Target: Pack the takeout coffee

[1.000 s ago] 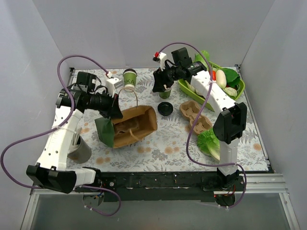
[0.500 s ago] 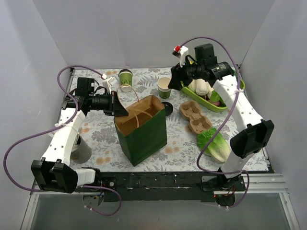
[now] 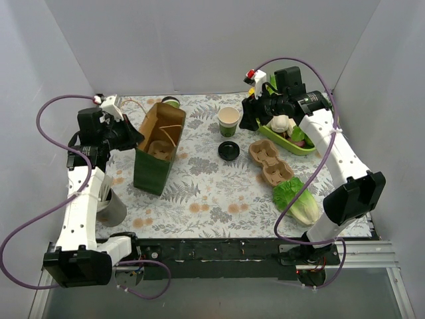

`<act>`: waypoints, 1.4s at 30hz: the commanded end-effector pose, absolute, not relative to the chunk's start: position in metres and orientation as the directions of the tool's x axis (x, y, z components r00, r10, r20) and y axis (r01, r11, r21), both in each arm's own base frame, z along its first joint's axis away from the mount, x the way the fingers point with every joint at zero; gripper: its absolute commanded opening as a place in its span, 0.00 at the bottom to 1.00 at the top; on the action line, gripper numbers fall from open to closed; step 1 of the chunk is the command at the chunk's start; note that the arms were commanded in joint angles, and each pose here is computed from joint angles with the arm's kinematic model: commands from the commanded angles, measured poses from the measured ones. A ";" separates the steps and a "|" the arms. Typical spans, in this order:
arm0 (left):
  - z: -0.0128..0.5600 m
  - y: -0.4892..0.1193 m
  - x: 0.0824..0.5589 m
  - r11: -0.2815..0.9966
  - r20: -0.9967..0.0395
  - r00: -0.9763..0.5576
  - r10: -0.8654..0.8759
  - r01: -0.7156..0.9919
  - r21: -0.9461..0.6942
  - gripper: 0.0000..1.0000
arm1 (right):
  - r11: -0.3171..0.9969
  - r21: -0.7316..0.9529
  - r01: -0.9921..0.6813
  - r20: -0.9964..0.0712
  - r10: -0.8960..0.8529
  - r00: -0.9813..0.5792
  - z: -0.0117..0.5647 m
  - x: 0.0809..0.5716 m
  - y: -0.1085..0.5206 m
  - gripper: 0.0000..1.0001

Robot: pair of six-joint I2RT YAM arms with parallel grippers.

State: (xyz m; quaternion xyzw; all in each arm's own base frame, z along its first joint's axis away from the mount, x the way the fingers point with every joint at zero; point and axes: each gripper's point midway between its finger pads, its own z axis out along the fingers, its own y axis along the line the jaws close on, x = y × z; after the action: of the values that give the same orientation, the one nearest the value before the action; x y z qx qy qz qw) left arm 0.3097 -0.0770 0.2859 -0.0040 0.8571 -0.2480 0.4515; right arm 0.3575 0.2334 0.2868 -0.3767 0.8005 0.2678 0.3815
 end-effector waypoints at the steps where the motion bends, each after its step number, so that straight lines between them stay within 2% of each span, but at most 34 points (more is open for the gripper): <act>1: 0.290 -0.020 0.324 0.941 -0.806 -0.505 -0.310 -0.042 -0.336 0.00 | 0.566 0.113 -0.817 -0.833 -0.394 -0.388 0.299 0.366 0.235 0.68; 13: 0.303 0.052 0.340 0.888 -0.843 -0.321 -0.432 -0.316 -0.335 0.00 | 0.540 0.184 -0.821 -0.826 -0.368 -0.427 0.291 0.380 0.252 0.68; 21: 0.274 0.069 0.339 0.876 -0.829 -0.347 -0.439 -0.371 -0.308 0.00 | 0.516 0.243 -0.822 -0.823 -0.338 -0.456 0.287 0.383 0.263 0.68; 23: 0.274 0.069 0.338 0.875 -0.828 -0.348 -0.439 -0.376 -0.306 0.11 | 0.530 0.242 -0.813 -0.825 -0.329 -0.460 0.288 0.389 0.266 0.68; 25: 0.282 0.070 0.337 0.876 -0.836 -0.337 -0.434 -0.373 -0.304 0.29 | 0.540 0.223 -0.811 -0.836 -0.322 -0.444 0.295 0.397 0.273 0.70; 27: 0.287 0.080 0.333 0.868 -0.851 -0.319 -0.417 -0.419 -0.268 0.42 | 0.581 0.183 -0.793 -0.841 -0.325 -0.432 0.297 0.406 0.278 0.72; 32: 0.302 0.098 0.322 0.858 -0.886 -0.297 -0.357 -0.480 -0.185 0.59 | 0.650 0.148 -0.745 -0.860 -0.287 -0.422 0.301 0.433 0.314 0.94; 33: 0.307 0.101 0.320 0.858 -0.893 -0.289 -0.344 -0.483 -0.174 0.62 | 0.643 0.159 -0.749 -0.846 -0.302 -0.439 0.285 0.435 0.331 0.95; 35: 0.319 0.101 0.317 0.871 -0.910 -0.277 -0.309 -0.468 -0.153 0.70 | 0.665 0.136 -0.735 -0.874 -0.269 -0.405 0.299 0.448 0.348 0.97; 36: 0.330 0.101 0.316 0.873 -0.920 -0.258 -0.295 -0.464 -0.150 0.73 | 0.675 0.164 -0.719 -0.860 -0.260 -0.439 0.282 0.452 0.366 0.98; 41: 0.371 0.087 0.307 0.920 -0.957 -0.216 -0.192 -0.378 -0.099 0.98 | 0.800 0.170 -0.576 -0.881 -0.139 -0.453 0.261 0.484 0.409 0.98; 42: 0.380 0.084 0.303 0.924 -0.963 -0.198 -0.181 -0.369 -0.098 0.98 | 0.802 0.189 -0.567 -0.875 -0.125 -0.468 0.246 0.484 0.425 0.98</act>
State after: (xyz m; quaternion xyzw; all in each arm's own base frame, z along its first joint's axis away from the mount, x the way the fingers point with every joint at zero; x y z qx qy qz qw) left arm 0.3222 0.0923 0.3217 -0.2228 0.8037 0.0586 0.5486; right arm 0.4595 0.3942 0.2486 -0.2969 0.8198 0.2500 0.4211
